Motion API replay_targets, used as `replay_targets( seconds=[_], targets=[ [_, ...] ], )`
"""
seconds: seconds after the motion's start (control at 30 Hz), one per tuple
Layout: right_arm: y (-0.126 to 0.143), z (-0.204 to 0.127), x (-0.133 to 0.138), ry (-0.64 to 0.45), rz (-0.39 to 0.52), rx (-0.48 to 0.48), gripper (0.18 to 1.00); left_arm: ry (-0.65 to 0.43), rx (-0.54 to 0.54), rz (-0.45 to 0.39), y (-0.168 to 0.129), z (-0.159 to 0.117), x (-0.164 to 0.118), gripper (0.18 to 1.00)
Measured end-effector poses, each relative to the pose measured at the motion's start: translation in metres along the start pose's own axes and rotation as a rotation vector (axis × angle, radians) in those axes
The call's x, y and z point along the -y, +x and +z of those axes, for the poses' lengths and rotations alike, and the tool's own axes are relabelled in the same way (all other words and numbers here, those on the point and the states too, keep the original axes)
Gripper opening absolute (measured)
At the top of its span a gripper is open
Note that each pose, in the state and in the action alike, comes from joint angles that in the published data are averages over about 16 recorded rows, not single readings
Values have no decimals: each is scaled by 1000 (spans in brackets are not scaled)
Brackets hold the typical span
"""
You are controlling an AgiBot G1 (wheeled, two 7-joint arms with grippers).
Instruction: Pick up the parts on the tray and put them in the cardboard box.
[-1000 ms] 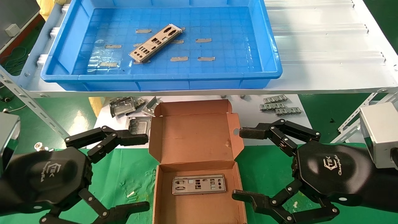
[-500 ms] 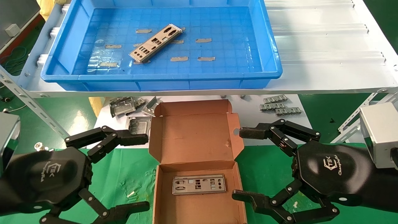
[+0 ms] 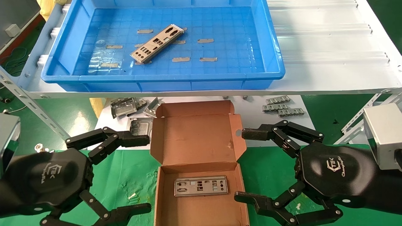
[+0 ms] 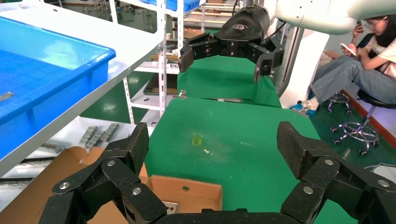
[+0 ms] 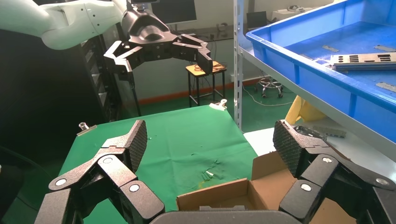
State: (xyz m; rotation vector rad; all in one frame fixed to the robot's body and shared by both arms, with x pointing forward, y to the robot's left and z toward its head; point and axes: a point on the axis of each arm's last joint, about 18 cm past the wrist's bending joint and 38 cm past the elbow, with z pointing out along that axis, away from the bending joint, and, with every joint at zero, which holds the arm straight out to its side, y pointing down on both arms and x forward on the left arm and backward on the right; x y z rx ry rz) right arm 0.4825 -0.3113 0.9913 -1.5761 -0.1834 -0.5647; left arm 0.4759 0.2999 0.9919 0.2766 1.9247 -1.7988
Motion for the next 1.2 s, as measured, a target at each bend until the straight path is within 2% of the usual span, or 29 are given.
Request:
replay_targets(
  seconds=[1.2],
  targets=[
    [0,0,0,0,0,0,1000,0,0,0,0,0,0,1001]
  ],
)
